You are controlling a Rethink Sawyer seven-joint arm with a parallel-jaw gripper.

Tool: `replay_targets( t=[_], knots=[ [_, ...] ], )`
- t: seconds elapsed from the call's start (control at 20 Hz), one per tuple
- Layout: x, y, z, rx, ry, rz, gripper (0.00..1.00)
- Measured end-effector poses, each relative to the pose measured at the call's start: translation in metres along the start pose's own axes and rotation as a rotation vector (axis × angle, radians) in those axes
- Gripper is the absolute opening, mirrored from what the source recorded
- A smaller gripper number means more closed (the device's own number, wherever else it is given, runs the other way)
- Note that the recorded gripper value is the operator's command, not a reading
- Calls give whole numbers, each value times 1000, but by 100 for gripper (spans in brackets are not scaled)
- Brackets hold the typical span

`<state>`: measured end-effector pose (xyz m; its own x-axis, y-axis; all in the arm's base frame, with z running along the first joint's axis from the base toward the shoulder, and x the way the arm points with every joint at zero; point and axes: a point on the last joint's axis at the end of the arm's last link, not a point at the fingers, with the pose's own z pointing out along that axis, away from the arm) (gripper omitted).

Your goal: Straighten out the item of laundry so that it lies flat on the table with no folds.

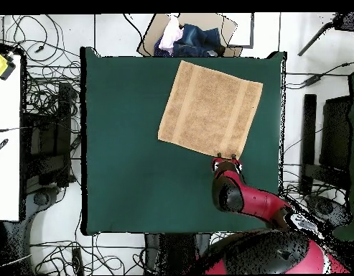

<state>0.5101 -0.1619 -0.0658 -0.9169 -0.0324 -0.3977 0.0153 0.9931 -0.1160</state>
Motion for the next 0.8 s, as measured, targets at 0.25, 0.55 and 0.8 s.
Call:
replay_targets(
  t=[0.25, 0.55, 0.8],
  knots=[
    [13, -2, 1, -10, -112, -63, 100],
    [28, -5, 3, -26, -227, -89, 100],
    [42, -7, 7, -35, -340, -71, 100]
  ],
)
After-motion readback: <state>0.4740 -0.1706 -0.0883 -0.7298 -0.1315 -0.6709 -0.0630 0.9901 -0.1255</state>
